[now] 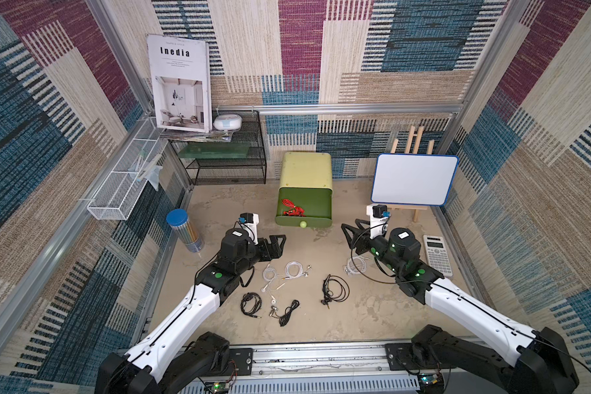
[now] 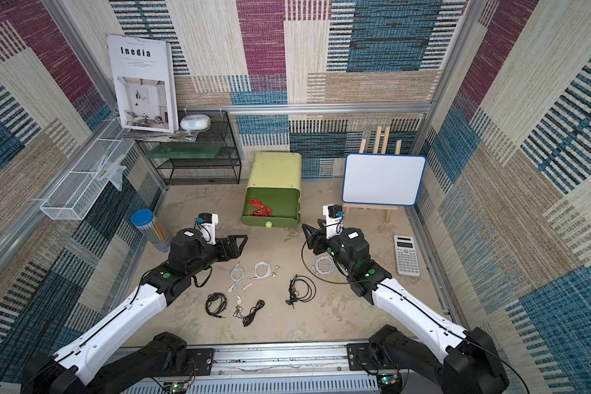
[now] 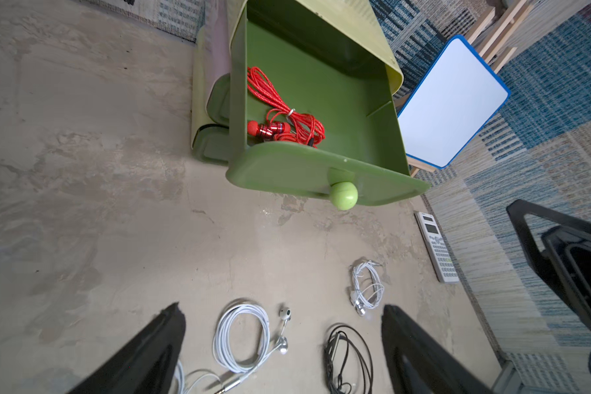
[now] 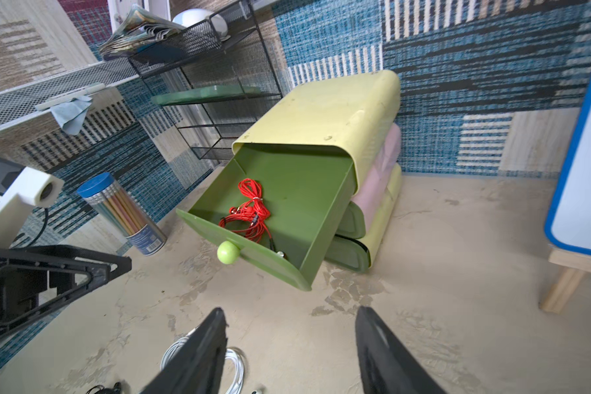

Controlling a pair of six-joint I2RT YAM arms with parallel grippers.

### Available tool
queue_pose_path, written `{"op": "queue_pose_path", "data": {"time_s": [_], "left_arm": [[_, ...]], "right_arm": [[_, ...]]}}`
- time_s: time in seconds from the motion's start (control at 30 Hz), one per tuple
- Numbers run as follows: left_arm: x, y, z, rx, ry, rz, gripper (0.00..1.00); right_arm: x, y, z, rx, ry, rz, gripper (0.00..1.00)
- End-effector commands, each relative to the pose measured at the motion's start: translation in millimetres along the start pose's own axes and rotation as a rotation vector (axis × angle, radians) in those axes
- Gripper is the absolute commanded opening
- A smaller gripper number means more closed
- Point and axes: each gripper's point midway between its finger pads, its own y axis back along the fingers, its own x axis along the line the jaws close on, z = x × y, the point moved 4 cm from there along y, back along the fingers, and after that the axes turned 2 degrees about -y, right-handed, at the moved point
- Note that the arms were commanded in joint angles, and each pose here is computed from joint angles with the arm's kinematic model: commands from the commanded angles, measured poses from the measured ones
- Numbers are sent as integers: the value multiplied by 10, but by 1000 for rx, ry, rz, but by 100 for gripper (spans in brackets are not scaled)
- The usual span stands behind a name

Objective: Place the wired earphones into the drawer by color
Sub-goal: Close the drawer in the storage box.

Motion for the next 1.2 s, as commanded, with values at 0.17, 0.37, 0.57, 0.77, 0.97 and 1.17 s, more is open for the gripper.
{"op": "queue_pose_path", "data": {"time_s": [0.17,0.37,0.57,0.77,0.97,1.17], "left_arm": [[-232,-308,48,-14,117,-88,82],[-315,-487,66,-34,114,-70,73],[-317,-626,47,-72,146,-64,66],[-339,-791,34,-79,168,-78,62],[-370,-895,40,-75,169,-87,56],[-415,-959,63,-72,166,-102,51]], "right_arm": [[-117,75,85,-51,86,-93,64],[-181,229,86,-100,102,-125,64],[-217,372,115,-155,107,-144,66],[-224,415,121,-166,109,-148,66],[-225,425,131,-169,111,-150,66],[-226,421,130,-169,111,-151,66]]}}
